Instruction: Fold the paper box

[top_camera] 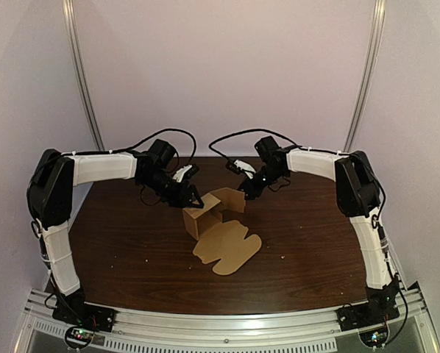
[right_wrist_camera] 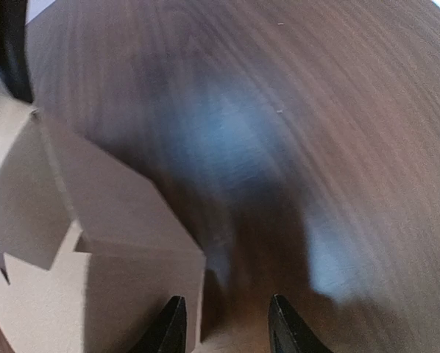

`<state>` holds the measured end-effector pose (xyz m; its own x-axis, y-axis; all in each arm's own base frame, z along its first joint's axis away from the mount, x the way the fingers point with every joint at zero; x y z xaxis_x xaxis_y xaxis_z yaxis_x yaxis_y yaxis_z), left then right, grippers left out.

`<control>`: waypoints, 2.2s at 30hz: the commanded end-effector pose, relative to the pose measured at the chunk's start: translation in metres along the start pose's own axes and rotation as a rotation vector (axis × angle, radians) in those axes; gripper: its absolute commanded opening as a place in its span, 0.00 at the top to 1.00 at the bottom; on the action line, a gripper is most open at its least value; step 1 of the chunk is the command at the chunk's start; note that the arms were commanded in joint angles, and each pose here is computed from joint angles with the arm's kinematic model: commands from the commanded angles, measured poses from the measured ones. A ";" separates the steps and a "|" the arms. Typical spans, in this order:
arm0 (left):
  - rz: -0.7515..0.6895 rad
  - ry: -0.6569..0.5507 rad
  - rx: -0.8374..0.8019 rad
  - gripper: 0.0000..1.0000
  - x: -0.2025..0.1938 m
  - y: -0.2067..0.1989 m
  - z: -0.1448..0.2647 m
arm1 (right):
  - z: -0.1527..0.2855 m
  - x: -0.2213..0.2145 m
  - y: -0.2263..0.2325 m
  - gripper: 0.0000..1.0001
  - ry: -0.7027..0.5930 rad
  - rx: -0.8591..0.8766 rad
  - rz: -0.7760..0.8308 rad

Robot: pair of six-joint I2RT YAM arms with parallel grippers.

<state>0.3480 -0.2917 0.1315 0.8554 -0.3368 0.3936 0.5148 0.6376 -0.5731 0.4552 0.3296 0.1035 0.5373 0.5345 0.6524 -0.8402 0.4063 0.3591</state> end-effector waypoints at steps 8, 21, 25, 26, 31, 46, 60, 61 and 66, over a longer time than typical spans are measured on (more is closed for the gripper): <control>0.008 0.016 0.012 0.46 -0.003 0.008 -0.013 | 0.020 -0.004 0.068 0.58 -0.052 0.183 0.129; 0.020 0.020 -0.015 0.47 -0.004 0.007 -0.017 | -0.001 -0.010 0.096 0.57 -0.002 0.266 0.204; 0.027 0.016 -0.042 0.47 -0.003 0.005 -0.018 | -0.003 -0.012 0.101 0.57 -0.014 0.251 0.220; 0.029 0.015 -0.052 0.47 -0.002 0.004 -0.019 | -0.005 -0.011 0.100 0.58 -0.019 0.244 0.215; 0.034 0.017 -0.075 0.47 -0.002 0.002 -0.021 | -0.021 -0.008 0.100 0.59 -0.024 0.225 0.205; 0.036 -0.011 -0.233 0.45 0.011 -0.017 -0.021 | -0.033 -0.004 0.109 0.57 -0.025 0.217 0.203; 0.066 -0.012 -0.420 0.43 0.012 -0.031 -0.025 | -0.048 0.014 0.117 0.66 -0.075 0.242 0.105; 0.071 -0.017 -0.433 0.43 0.013 -0.032 -0.025 | -0.048 0.014 0.116 0.67 -0.076 0.230 0.098; 0.105 -0.042 -0.464 0.43 0.018 -0.031 -0.026 | -0.050 0.015 0.114 0.71 -0.095 0.198 0.062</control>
<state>0.3490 -0.3157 0.1256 0.9299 -0.2412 0.2777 0.3575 0.4158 -0.8362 0.3764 0.4004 0.1210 0.4777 0.5103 0.7151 -0.8763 0.2190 0.4291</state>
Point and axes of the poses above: each gripper's point midway between its finger pads, its own z axis back along the fingers, its own y axis along the line the jaws close on, x = y × z, the point moved 4 cm from there along z, back along the fingers, and after that the axes turned 9 degrees about -z, right-handed, at the moved point
